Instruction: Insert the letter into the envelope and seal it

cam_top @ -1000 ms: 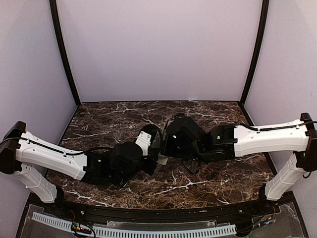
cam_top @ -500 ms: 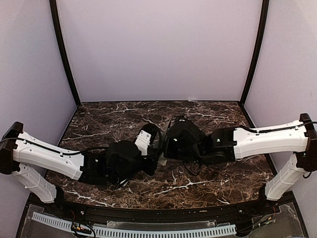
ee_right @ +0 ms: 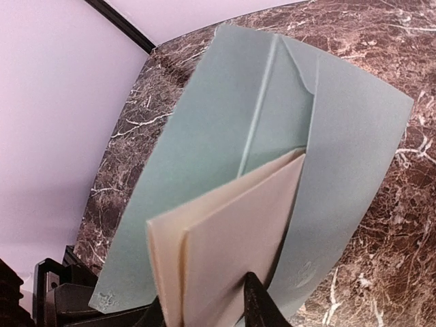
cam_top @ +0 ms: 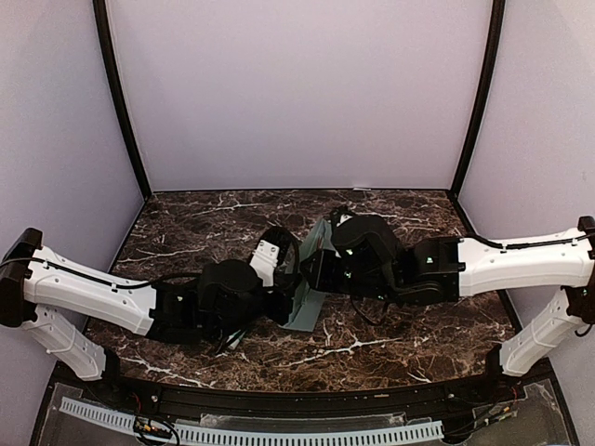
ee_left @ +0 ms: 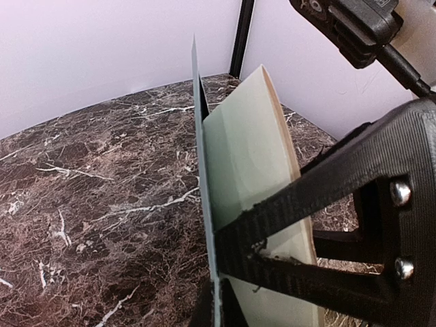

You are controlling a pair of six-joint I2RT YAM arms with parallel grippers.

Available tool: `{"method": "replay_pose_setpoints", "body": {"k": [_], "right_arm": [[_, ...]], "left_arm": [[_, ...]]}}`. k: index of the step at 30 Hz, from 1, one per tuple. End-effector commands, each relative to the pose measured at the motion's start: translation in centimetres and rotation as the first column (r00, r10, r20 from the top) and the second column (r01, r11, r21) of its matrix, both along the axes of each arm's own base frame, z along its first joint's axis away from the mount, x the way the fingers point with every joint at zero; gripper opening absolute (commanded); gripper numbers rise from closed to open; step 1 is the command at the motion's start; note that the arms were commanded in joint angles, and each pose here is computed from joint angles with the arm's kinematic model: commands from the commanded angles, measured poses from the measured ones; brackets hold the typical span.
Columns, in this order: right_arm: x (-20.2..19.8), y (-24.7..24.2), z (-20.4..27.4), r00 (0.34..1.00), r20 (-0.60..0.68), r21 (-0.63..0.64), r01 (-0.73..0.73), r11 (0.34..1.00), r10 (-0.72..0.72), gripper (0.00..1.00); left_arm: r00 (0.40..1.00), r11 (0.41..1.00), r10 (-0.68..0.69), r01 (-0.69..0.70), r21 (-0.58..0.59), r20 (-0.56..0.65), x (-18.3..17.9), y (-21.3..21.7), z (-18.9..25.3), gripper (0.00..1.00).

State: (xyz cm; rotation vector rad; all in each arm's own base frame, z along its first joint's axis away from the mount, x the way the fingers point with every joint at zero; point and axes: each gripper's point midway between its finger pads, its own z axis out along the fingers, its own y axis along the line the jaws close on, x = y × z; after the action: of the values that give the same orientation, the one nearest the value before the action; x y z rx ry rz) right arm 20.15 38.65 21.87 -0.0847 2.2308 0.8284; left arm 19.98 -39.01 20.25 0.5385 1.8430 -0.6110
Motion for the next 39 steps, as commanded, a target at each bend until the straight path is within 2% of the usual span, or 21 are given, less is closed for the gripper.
{"method": "replay_pose_setpoints", "body": {"k": [1, 7, 17, 24, 25, 31, 39], "right_arm": [[-0.1, 0.7, 0.5, 1.000, 0.017, 0.031, -0.015, 0.999, 0.014, 0.20], [0.6, -0.1, -0.5, 0.999, -0.002, -0.020, 0.055, 0.998, -0.055, 0.00], [1.4, -1.1, -1.4, 0.992, -0.024, -0.059, 0.122, 0.991, -0.123, 0.00], [2.0, -0.7, -2.2, 0.994, -0.063, -0.032, 0.083, 0.996, -0.085, 0.00], [1.9, -0.6, -2.0, 0.996, -0.061, -0.026, 0.070, 0.997, -0.071, 0.01], [0.8, -0.2, -0.2, 0.999, -0.045, 0.022, -0.025, 0.999, 0.026, 0.28], [0.0, -1.4, 1.5, 0.998, -0.021, 0.086, -0.051, 0.995, 0.053, 0.31]], "left_arm": [[1.000, 0.999, -0.013, 0.013, -0.032, -0.001, -0.3, -0.1, 0.8, 0.00], [1.000, 1.000, -0.006, 0.007, -0.025, 0.004, -0.2, -0.1, 0.7, 0.00], [0.995, 0.995, -0.094, 0.095, -0.031, 0.018, -1.1, -1.2, 1.0, 0.00], [0.991, 0.991, -0.129, 0.130, -0.031, 0.027, -1.6, -1.7, 1.0, 0.00], [0.992, 0.992, -0.121, 0.122, -0.025, 0.026, -1.5, -1.7, 0.9, 0.00], [0.999, 0.999, -0.042, 0.042, 0.005, 0.017, -0.4, -1.1, 0.3, 0.00], [1.000, 0.999, 0.025, -0.025, 0.024, -0.019, 1.0, -0.4, -0.9, 0.00]]}}
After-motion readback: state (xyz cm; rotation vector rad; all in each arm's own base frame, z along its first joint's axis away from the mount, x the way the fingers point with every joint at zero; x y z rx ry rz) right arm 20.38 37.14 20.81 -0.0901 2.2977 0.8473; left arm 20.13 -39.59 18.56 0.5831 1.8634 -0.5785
